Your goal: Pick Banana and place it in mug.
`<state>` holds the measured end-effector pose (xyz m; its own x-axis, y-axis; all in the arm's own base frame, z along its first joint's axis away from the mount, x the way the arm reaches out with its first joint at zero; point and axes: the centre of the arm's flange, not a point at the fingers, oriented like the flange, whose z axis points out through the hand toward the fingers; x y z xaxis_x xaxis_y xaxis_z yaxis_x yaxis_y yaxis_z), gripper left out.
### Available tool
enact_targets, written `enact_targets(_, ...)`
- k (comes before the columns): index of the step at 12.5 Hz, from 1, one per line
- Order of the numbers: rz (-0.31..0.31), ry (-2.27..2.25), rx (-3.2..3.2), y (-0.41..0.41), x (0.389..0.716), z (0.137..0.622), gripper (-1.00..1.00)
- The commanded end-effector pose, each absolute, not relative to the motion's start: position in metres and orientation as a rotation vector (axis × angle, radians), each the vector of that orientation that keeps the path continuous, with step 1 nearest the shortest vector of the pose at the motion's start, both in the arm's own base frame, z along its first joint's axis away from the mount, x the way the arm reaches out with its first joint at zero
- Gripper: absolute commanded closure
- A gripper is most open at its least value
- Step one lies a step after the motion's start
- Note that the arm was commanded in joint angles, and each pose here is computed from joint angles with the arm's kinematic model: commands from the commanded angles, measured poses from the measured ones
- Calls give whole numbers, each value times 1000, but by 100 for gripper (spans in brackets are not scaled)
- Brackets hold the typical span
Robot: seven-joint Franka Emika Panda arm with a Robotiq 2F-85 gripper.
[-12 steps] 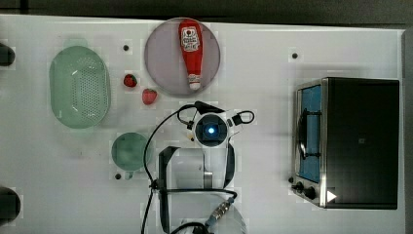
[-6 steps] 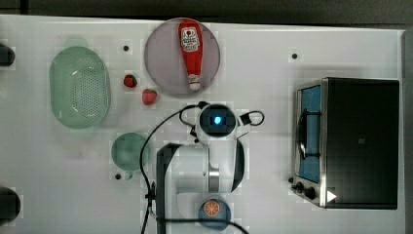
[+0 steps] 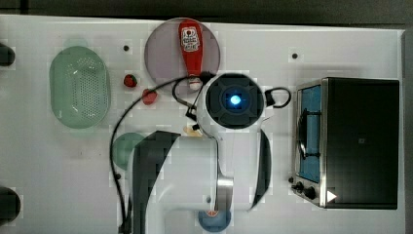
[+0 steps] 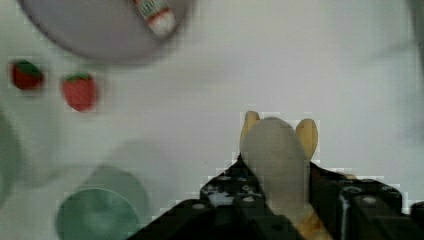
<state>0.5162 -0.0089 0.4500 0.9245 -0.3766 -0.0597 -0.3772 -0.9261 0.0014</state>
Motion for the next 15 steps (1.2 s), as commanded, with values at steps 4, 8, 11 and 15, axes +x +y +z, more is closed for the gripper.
enact_targets(4, 226, 740, -3005, 103, 500, 452, 28)
enact_targets(8, 213, 970, -2975, 184, 483, 425, 28)
enact_targets(11, 171, 1009, -2945, 215, 472, 376, 28)
enact_targets(15, 137, 1069, -2882, 227, 459, 302, 28)
